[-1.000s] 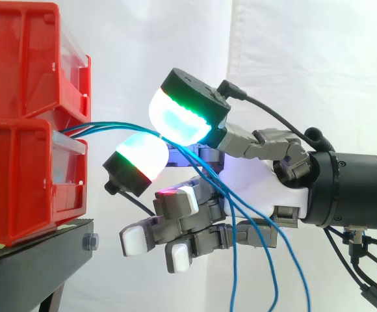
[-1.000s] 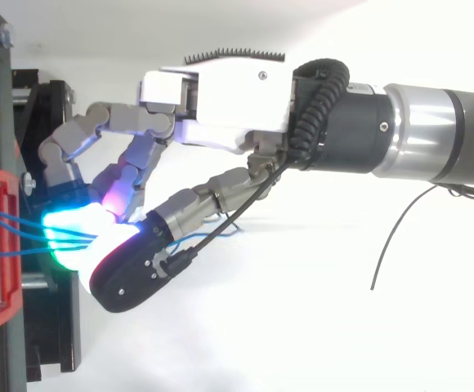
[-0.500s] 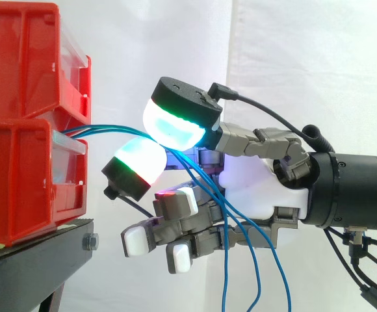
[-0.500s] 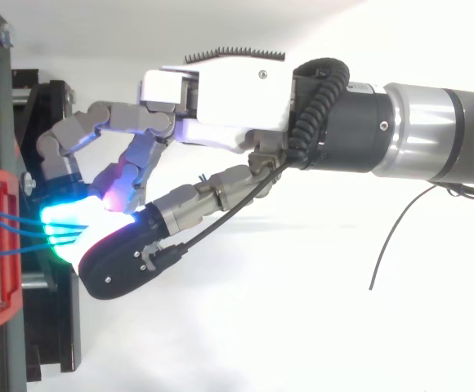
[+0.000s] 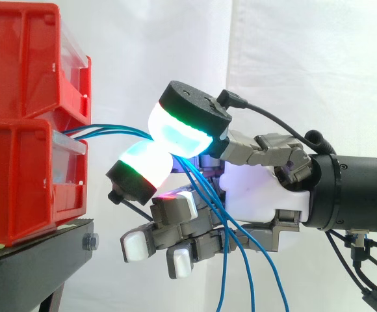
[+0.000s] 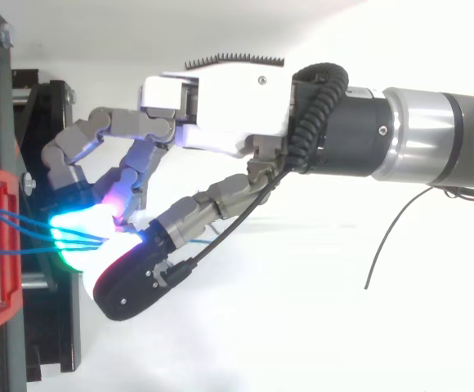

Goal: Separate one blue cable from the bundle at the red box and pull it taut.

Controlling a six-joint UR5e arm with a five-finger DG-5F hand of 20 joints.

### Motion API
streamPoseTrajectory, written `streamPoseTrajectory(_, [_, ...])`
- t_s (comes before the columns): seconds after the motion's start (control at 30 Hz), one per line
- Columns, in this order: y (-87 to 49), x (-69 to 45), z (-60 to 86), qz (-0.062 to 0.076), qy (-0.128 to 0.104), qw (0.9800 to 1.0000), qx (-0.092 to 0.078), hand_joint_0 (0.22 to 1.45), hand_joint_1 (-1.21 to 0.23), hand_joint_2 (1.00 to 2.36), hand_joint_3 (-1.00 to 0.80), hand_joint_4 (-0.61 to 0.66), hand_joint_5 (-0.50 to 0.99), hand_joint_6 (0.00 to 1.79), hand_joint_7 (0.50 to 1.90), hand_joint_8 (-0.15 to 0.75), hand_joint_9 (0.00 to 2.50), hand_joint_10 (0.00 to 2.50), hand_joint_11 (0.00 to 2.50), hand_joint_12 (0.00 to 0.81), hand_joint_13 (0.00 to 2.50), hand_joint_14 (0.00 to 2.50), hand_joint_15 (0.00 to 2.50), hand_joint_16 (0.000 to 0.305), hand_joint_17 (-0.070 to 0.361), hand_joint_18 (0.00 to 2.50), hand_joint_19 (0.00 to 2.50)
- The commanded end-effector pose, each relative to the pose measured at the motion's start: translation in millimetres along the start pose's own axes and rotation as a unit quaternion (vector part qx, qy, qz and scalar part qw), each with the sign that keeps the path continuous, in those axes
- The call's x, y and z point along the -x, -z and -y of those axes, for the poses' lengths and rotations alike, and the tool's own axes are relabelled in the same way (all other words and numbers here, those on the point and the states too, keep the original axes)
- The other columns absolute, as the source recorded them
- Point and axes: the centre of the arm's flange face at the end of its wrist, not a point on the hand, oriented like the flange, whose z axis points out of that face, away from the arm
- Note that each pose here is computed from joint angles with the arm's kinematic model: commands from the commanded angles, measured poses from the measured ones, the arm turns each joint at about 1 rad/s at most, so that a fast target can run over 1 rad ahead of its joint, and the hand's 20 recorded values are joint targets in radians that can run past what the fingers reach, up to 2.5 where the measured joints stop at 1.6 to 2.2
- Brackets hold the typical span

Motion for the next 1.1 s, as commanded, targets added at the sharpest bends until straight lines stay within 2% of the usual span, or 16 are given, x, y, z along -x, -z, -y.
streamPoseTrajectory(0.0, [0.1, -0.2, -0.6, 0.0, 0.0, 1.0, 0.0, 0.81, -0.92, 1.0, -0.5, -0.05, -0.16, 0.91, 1.38, 0.326, 1.14, 0.02, 1.22, 0.349, 0.83, 0.02, 0.53, 0.044, 0.099, 0.87, 0.76])
streamPoseTrajectory(0.2, [0.0, -1.6, 0.6, 0.0, 0.0, 1.0, -0.001, 0.69, -0.91, 1.0, -0.5, 0.06, -0.15, 0.91, 1.26, 0.327, 1.18, 0.02, 1.23, 0.35, 0.86, 0.02, 0.54, 0.044, 0.098, 0.9, 0.77])
streamPoseTrajectory(0.5, [0.0, -1.7, -0.7, -0.002, 0.0, 1.0, 0.0, 0.51, -0.86, 1.0, -0.5, 0.08, -0.14, 0.89, 1.2, 0.345, 1.21, 0.02, 1.23, 0.369, 0.88, 0.02, 0.55, 0.048, 0.109, 0.94, 0.76])
streamPoseTrajectory(0.73, [0.3, 1.8, -0.4, 0.0, -0.001, 1.0, 0.0, 0.49, -0.78, 1.0, -0.5, 0.09, -0.13, 0.87, 1.13, 0.356, 1.22, 0.02, 1.19, 0.376, 0.89, 0.02, 0.55, 0.05, 0.113, 0.95, 0.76])
streamPoseTrajectory(0.8, [0.4, 3.0, -0.3, 0.0, -0.001, 1.0, 0.0, 0.5, -0.69, 1.0, -0.5, 0.09, -0.13, 0.87, 1.13, 0.347, 1.22, 0.02, 1.19, 0.373, 0.89, 0.02, 0.55, 0.049, 0.111, 0.95, 0.77])
streamPoseTrajectory(0.9, [0.4, 3.0, -0.3, 0.0, -0.002, 1.0, 0.0, 0.52, -0.63, 1.0, -0.5, 0.09, -0.13, 0.86, 1.13, 0.342, 1.23, 0.02, 1.17, 0.364, 0.89, 0.02, 0.55, 0.048, 0.108, 0.94, 0.79])
streamPoseTrajectory(1.07, [1.4, 4.2, 0.7, 0.001, -0.002, 1.0, -0.004, 0.57, -0.59, 1.0, -0.5, 0.09, -0.13, 0.85, 1.14, 0.327, 1.23, 0.03, 1.16, 0.357, 0.89, 0.02, 0.56, 0.046, 0.102, 0.93, 0.81])
